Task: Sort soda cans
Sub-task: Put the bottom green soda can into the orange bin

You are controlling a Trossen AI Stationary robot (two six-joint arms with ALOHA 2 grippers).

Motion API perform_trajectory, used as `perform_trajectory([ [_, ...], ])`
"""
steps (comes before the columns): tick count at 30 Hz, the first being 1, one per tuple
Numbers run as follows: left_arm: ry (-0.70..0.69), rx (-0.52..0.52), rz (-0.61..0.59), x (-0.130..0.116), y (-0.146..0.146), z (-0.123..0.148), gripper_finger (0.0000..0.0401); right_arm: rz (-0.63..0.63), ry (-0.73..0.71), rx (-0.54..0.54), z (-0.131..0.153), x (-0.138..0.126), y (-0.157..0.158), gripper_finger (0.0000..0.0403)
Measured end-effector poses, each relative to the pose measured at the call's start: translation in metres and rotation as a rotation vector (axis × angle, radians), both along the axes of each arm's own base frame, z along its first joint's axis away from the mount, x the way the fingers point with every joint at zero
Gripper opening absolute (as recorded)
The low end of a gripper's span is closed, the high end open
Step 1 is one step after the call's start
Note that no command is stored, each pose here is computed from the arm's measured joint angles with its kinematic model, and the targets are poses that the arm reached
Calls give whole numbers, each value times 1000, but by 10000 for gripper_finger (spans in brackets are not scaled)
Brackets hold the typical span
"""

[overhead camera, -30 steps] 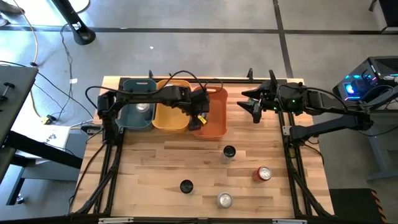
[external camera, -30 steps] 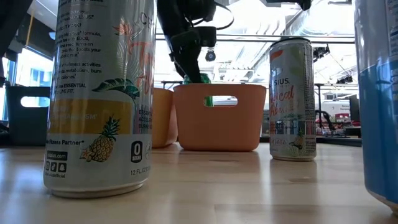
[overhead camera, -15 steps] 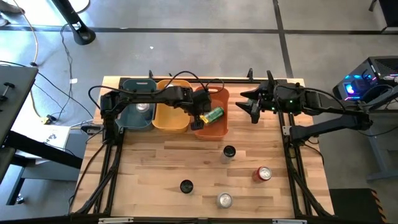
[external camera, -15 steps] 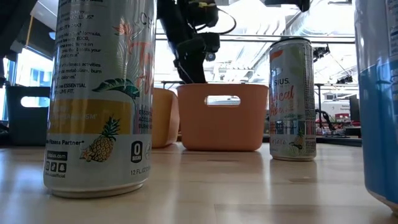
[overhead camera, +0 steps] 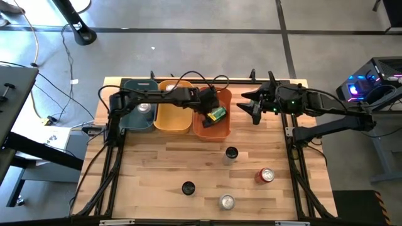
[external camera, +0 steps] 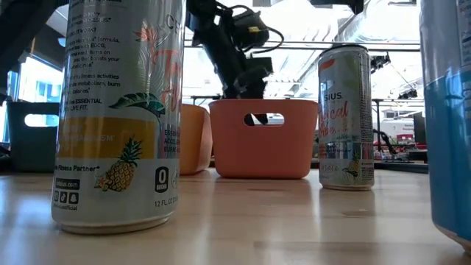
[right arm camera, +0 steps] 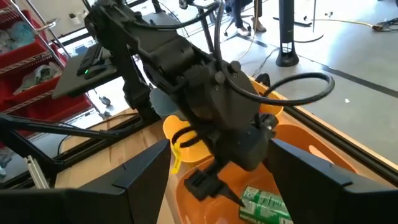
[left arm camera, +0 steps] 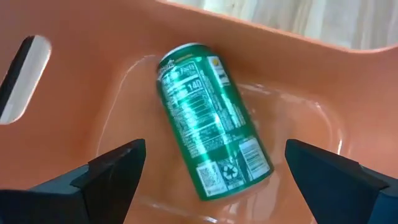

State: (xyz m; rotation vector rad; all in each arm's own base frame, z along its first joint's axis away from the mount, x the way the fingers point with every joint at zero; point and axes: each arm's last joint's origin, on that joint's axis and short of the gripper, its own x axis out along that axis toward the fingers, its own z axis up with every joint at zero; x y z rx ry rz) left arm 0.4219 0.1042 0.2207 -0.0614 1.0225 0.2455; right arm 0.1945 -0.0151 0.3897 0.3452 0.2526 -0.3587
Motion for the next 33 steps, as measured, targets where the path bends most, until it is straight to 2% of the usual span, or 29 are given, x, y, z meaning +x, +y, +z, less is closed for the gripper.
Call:
perform_trajectory([
  [6, 90, -24, 15, 8, 1, -39, 374, 1, -10, -2, 1, 0, 0, 264],
  [12, 154, 14, 59, 12, 3, -61, 372, 1, -24, -3, 2, 1, 0, 264],
  [15, 185, 22, 66, 10, 3, -67, 350, 1, -29, -3, 3, 1, 0, 264],
  [18, 198, 20, 68, 9, 4, -67, 304, 1, -29, -4, 3, 1, 0, 264],
  [21, 208, 22, 63, 9, 3, -67, 303, 2, -28, -8, 3, 1, 0, 264],
  [27, 181, 28, 47, 4, 2, -48, 303, 8, -22, -28, 3, 1, 0, 264],
  [33, 81, 82, -14, -8, -1, 3, 303, 8, -51, -31, 6, 2, 0, 264],
])
